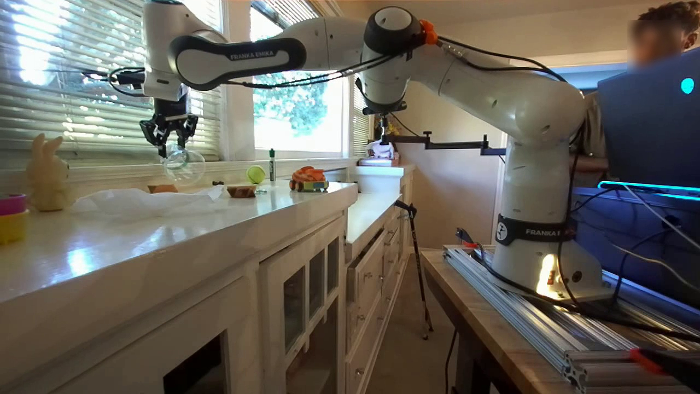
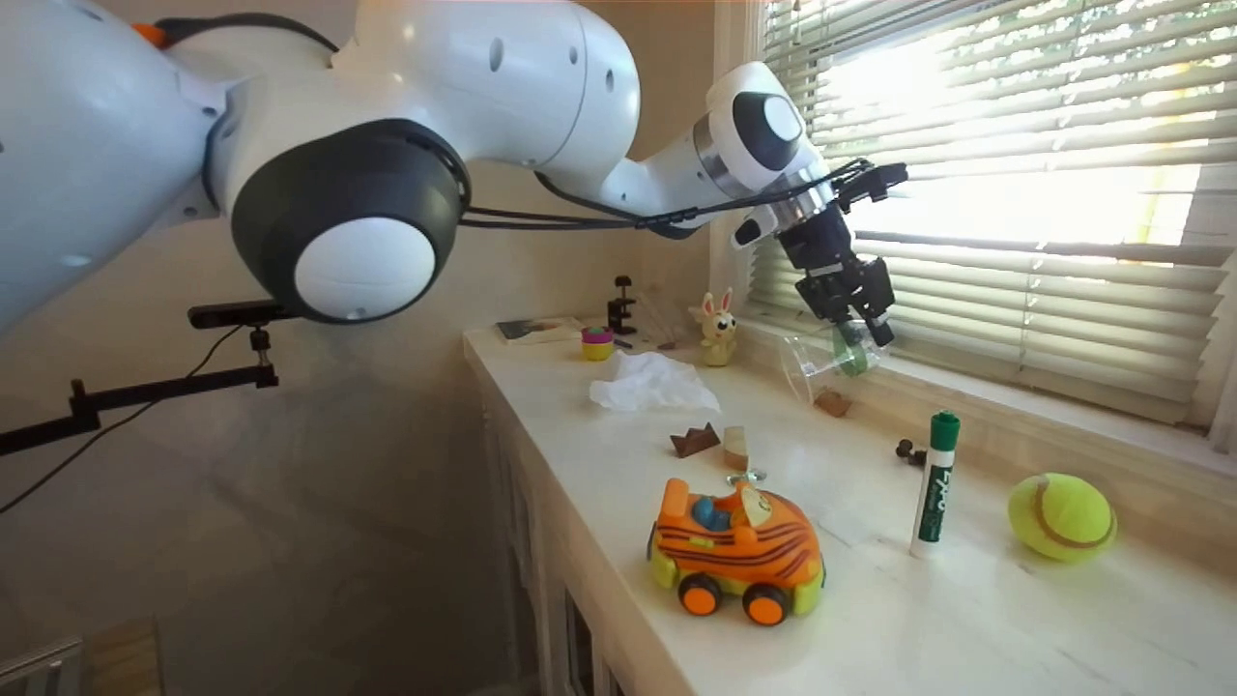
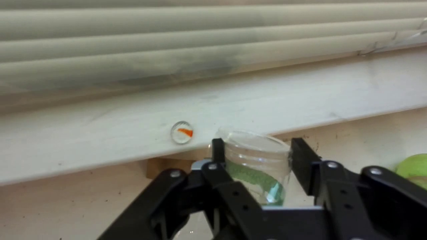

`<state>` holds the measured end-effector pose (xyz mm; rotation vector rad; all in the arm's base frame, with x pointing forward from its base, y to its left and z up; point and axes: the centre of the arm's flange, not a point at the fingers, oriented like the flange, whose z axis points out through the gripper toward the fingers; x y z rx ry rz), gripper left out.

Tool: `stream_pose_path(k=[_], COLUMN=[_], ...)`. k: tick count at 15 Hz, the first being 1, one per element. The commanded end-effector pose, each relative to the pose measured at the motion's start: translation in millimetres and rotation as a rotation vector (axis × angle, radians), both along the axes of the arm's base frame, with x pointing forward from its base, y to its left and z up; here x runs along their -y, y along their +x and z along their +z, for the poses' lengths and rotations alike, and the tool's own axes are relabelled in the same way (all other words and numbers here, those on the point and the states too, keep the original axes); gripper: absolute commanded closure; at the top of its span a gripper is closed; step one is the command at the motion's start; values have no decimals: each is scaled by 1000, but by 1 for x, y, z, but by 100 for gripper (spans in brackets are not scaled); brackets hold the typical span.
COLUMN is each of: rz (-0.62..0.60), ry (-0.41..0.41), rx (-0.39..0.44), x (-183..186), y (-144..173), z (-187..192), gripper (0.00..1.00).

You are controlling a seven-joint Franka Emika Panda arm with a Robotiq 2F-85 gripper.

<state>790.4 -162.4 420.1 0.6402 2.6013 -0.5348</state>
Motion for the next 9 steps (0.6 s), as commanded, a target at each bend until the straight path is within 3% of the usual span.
stream_pose_path(k=[1,6,9], rz=[-3,-23,-55], ry=[22,-36,10], rx=[-33,-10,-51], x=[-29,-41,-38], y=[-26,-35,-41], z=[10,21,24], gripper=[53,57,55])
